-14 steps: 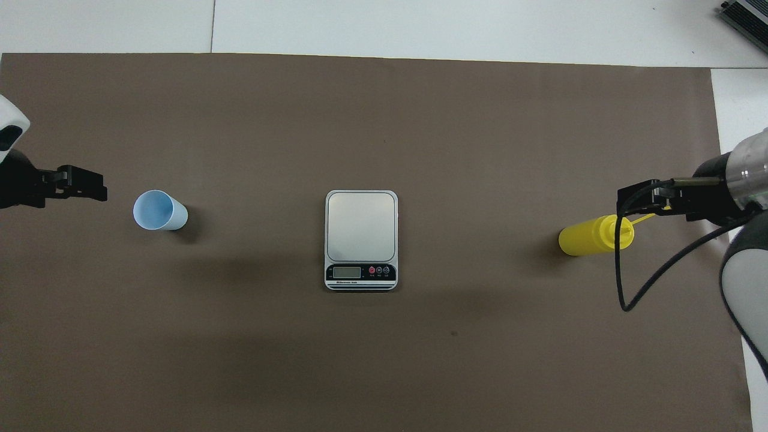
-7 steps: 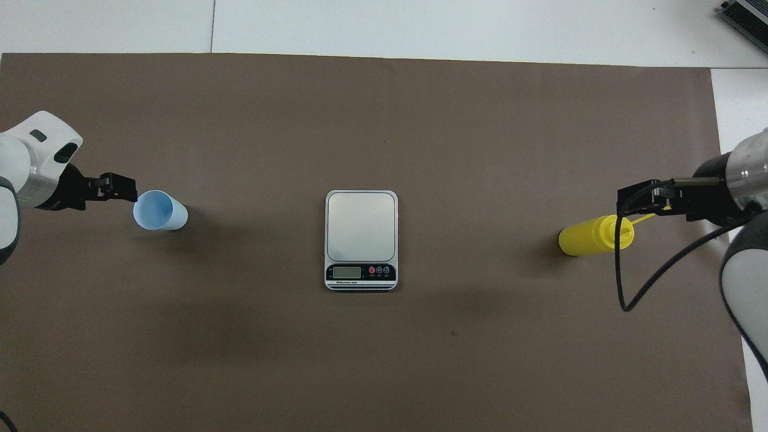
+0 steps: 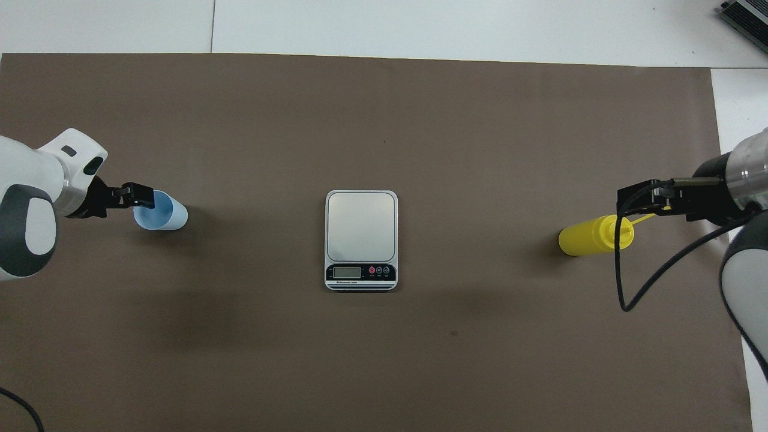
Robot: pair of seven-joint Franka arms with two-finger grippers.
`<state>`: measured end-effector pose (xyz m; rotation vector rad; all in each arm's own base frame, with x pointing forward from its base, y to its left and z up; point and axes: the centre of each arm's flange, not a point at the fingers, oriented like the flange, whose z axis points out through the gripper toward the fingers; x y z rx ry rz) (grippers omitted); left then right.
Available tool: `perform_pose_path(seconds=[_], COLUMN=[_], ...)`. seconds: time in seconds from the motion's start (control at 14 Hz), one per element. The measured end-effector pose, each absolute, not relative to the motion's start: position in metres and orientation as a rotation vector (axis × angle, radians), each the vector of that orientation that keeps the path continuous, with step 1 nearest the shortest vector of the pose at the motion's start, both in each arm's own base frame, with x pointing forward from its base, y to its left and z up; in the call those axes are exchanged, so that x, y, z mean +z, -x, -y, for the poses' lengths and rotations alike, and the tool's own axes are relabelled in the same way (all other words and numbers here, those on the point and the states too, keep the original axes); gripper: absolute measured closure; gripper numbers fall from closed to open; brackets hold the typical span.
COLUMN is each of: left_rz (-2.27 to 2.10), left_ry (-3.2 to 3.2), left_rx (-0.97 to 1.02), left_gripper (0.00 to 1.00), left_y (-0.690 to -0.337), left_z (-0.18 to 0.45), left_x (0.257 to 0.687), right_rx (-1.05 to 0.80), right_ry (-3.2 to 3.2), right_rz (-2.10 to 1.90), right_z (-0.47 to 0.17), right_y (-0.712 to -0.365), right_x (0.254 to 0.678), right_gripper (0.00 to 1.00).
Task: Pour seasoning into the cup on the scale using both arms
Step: 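Reach the left gripper to the blue cup and grasp it, then lift the blue cup with the left gripper and set it on the scale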
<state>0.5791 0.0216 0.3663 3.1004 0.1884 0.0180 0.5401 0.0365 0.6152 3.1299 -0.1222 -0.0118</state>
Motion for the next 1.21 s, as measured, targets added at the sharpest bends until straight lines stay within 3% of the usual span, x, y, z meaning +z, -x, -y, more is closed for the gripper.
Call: perform_pose_path(seconds=[0.36,0.86,1.0,1.21], left_rz=[-0.193,-0.184,-0.176,-0.131], left_ry=[-3.1,-3.099,-3.099,-3.099], left_rx=[0.024,0.023,0.02,0.0], left_gripper=[0.0,0.83,0.95,0.96], left_y=[-0.57,-0.57,-0.574,-0.588], left_z=[-0.02,-0.017,-0.016,-0.017], left_x=[0.345,0.344,0.352,0.384], right_rx=[-0.012,-0.012,-0.012,-0.012], right_ry=[-3.13,-3.13,-3.13,-3.13], right_rz=[0.122,0.122,0.122,0.122], right_z=[-0.036,-0.036,-0.036,-0.036], right_y=[-0.54,-0.54,-0.54,-0.54], right_x=[0.615,0.615,0.615,0.615], right_gripper=[0.0,0.0,0.0,0.0])
